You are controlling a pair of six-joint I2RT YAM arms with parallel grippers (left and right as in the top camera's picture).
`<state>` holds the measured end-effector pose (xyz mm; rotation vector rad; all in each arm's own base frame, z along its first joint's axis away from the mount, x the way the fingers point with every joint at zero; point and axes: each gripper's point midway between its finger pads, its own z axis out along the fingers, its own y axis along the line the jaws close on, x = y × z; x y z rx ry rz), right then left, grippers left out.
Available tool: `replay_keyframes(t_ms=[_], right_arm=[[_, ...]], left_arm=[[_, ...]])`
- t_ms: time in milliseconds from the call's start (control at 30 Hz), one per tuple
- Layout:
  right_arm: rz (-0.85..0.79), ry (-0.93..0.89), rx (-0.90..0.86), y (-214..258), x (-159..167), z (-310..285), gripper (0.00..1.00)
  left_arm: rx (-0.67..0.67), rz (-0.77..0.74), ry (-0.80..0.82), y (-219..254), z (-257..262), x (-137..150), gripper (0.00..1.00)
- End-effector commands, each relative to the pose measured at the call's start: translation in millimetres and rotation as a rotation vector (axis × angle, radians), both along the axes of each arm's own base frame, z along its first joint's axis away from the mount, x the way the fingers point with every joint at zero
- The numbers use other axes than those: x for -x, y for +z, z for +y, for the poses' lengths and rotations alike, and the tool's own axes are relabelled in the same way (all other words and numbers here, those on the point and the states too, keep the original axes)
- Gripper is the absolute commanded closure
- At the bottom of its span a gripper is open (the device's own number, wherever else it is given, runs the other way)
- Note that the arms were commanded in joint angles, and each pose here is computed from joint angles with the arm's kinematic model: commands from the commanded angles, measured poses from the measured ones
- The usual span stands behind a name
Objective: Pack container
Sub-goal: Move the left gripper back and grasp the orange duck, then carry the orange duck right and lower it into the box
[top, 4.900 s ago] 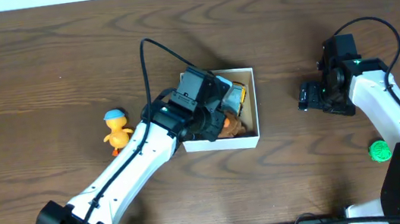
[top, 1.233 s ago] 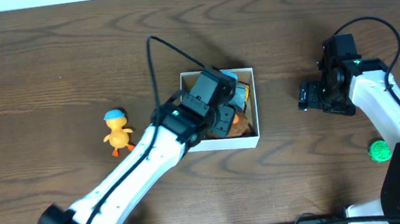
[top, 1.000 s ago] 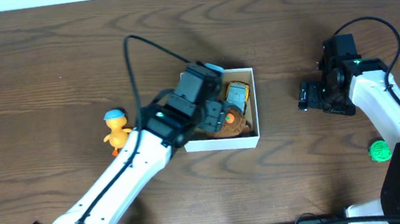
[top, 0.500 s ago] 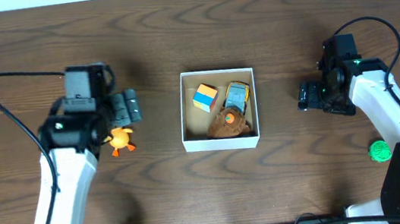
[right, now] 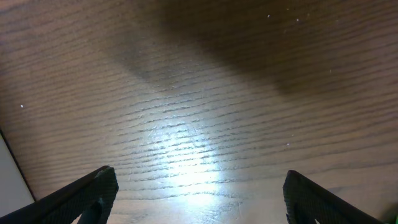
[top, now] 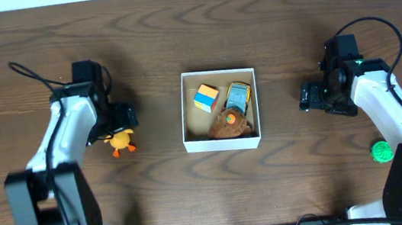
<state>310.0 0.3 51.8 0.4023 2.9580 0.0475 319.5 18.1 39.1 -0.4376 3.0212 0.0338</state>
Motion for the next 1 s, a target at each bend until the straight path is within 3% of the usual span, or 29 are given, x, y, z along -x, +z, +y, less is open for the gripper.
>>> replay_keyframes(t_ms=[0, 100, 167, 267, 367, 433, 633, 833, 967], right_arm=[[-0.007, 0.011, -0.002, 1.9, -2.3, -0.2, 0.13], [-0.006, 0.011, -0.002, 1.9, -2.1, -0.2, 0.13], [-0.007, 0.011, -0.002, 1.9, -2.2, -0.2, 0.13], [-0.006, 0.011, -0.003, 1.9, -2.1, -0.1, 0.13], [-0.004, 0.011, -0.002, 1.8, -1.6, -0.2, 0.13], [-0.004, 0.011, -0.002, 1.8, -1.5, -0.2, 0.13], [-0.004, 0.011, -0.002, 1.8, -1.5, -0.2, 0.13], [-0.004, 0.011, -0.002, 1.8, -1.6, -0.2, 0.13], [-0.004, 0.011, -0.002, 1.8, -1.7, -0.2, 0.13]], left_arm=[[0.030, 0.094, -0.009, -27.0, -3.5, 11.9, 0.02], [0.044, 0.129, -0.010, -37.3, -5.7, 15.7, 0.01], [0.051, 0.137, -0.010, -39.3, -6.9, 16.6, 0.13], [0.062, 0.136, -0.010, -39.0, -8.8, 16.7, 0.44], [0.080, 0.140, -0.009, -38.7, -12.0, 17.8, 0.62], [0.080, 0.143, -0.009, -38.2, -12.2, 18.6, 0.69], [0.078, 0.093, -0.011, -21.3, -11.9, 14.1, 0.85], [0.070, -0.130, -0.073, 45.7, -28.2, -5.1, 0.88], [0.070, -0.326, -0.206, 100.7, -58.9, -10.6, 0.89]])
